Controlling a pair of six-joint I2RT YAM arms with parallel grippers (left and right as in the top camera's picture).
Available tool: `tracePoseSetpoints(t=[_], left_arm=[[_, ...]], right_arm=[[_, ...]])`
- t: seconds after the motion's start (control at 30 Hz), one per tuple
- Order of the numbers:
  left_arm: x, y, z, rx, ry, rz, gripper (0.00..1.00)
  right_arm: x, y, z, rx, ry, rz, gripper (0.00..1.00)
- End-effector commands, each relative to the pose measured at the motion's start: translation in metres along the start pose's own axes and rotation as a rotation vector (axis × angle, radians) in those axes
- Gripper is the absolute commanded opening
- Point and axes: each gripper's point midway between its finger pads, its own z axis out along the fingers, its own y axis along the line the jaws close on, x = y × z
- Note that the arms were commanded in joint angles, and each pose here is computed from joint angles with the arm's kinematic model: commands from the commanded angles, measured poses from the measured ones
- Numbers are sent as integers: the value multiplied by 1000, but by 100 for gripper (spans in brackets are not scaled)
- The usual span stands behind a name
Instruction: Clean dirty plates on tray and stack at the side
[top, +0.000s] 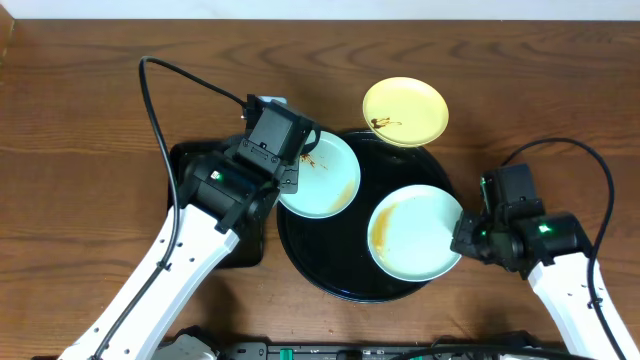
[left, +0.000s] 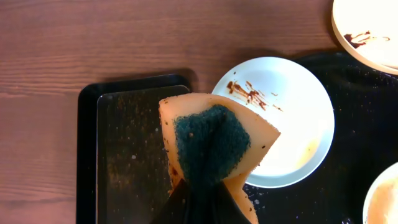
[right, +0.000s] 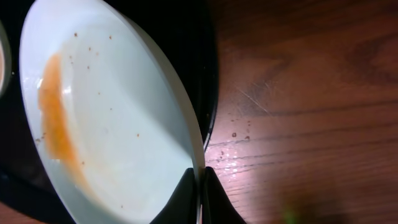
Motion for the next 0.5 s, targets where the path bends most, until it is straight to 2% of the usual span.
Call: tracePoseSetpoints(t=[0.0,0.2,0.47], left_arm=[[-6,2,-4,-5,-18,-29,7],[-5,4,1,-11,-3,-44,8],[5,-1,24,9,91,-57,8]], right_arm=[[-9,-6,-6,62,-52,-18,2],[-22,-18,-21,171,-133,-14,2],[-49,-13,-53,232,-270,-67,1]])
